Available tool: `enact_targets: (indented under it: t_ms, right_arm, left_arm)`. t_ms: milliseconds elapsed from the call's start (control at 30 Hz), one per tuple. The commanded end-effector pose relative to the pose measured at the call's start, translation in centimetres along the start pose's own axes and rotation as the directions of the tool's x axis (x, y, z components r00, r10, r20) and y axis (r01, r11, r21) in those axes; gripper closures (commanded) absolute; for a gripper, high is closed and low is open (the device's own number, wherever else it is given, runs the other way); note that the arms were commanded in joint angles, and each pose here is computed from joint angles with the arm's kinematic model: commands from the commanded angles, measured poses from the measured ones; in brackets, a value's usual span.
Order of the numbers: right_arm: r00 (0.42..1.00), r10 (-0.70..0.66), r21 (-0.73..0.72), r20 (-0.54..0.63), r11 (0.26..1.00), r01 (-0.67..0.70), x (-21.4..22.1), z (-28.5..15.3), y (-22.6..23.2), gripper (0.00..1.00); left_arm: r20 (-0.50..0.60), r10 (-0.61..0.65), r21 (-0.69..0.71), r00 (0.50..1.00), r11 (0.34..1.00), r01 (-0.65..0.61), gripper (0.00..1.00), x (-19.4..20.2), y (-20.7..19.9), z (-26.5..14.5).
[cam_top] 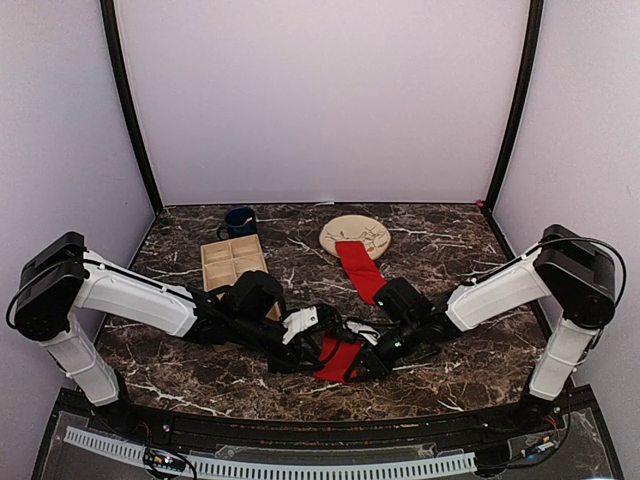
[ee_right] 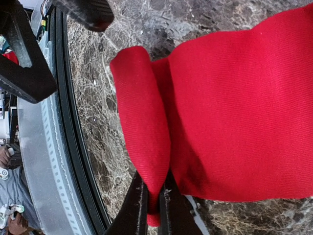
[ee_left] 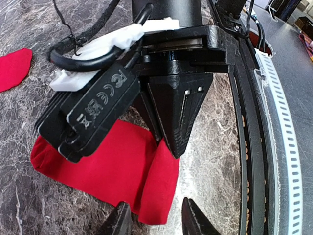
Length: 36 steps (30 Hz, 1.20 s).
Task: Roll the socks
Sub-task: Roll the sock at the center of the board.
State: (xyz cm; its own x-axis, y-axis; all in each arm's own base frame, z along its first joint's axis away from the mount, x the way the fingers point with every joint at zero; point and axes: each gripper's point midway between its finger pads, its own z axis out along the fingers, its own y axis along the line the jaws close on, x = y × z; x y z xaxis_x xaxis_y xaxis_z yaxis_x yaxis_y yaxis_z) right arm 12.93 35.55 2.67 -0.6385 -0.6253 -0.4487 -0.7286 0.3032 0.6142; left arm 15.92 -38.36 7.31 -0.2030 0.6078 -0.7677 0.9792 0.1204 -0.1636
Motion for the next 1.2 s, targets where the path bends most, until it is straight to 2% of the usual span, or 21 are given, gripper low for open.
enact_targets:
  t_ms: [0,667,1167]
  right_arm:
    - [0.999,0.038,-0.044,-0.005,0.998,-0.038,-0.2,0.1,0.2,1.0]
    - [0.997,0.08,-0.056,0.016,0.995,-0.079,0.8,-0.2,0.2,1.0]
    - [0.997,0.08,-0.066,0.013,0.995,-0.079,1.0,-0.2,0.4,1.0]
  left_arm:
    - [-0.041,0.053,-0.004,0.998,0.999,-0.053,0.61,0.2,-0.1,0.4]
    - [-0.109,0.116,0.066,0.987,0.992,-0.109,0.63,1.3,-1.9,2.4]
    - [-0.156,0.141,0.03,0.978,0.99,-0.138,0.63,2.1,-1.3,3.7]
